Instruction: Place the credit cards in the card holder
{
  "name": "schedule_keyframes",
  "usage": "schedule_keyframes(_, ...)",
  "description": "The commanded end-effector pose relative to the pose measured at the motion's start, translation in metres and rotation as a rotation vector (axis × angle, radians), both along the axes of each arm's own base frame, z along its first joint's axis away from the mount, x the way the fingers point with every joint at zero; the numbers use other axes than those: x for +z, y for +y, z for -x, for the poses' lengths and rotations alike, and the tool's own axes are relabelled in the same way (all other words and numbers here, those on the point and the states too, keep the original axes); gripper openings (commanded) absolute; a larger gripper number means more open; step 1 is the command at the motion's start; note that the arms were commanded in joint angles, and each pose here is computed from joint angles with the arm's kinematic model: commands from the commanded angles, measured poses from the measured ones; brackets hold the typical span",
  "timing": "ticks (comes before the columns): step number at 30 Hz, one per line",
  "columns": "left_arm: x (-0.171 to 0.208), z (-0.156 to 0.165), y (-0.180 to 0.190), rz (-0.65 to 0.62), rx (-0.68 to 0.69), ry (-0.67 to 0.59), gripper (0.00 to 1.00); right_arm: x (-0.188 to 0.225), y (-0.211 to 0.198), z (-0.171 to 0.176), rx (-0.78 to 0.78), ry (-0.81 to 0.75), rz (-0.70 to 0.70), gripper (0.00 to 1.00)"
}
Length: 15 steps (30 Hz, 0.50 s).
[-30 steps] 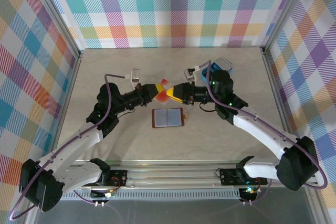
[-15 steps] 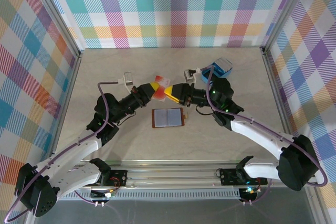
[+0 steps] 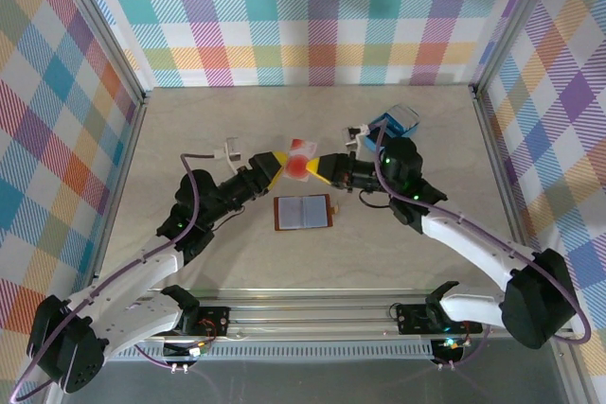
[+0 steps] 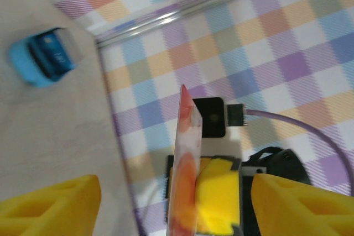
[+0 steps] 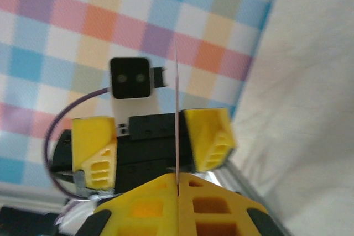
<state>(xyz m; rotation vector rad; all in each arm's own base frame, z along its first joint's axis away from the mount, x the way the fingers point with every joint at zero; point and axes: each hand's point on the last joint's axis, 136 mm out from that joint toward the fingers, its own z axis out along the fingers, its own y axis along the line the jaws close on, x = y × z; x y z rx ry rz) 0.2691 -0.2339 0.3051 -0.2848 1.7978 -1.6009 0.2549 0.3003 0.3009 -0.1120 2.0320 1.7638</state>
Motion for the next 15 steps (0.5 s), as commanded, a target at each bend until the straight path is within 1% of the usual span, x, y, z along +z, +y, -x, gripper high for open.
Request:
schedule_keyframes(1,-0.056,0.005,0.011,-0.148,-0.053,0.132,0.74,-0.054,-0.028,-0.011,-0.032,0.058,0.224,0.00)
schedule_keyframes(3,-0.082,0.003,0.014,-0.167,-0.090,0.173,0.76,-0.081,-0.036,-0.012,-0.018,0.104,0.320,0.00)
schedule_keyframes(4,-0.094,0.002,0.015,-0.182,-0.107,0.181,0.80,-0.093,-0.037,-0.011,0.006,0.105,0.379,0.00)
schedule_keyframes(5,-0.107,0.001,0.017,-0.209,-0.115,0.198,0.80,-0.103,-0.038,-0.011,0.027,0.109,0.427,0.00)
schedule_keyframes(8,-0.137,-0.002,0.016,-0.303,-0.145,0.224,0.81,-0.127,-0.038,-0.014,0.064,0.112,0.497,0.00)
schedule_keyframes(11,-0.159,-0.007,0.011,-0.344,-0.179,0.248,0.82,-0.150,-0.033,-0.021,0.093,0.146,0.525,0.00)
schedule_keyframes(15,-0.181,-0.016,0.005,-0.354,-0.199,0.283,0.80,-0.170,-0.024,-0.033,0.110,0.192,0.532,0.00)
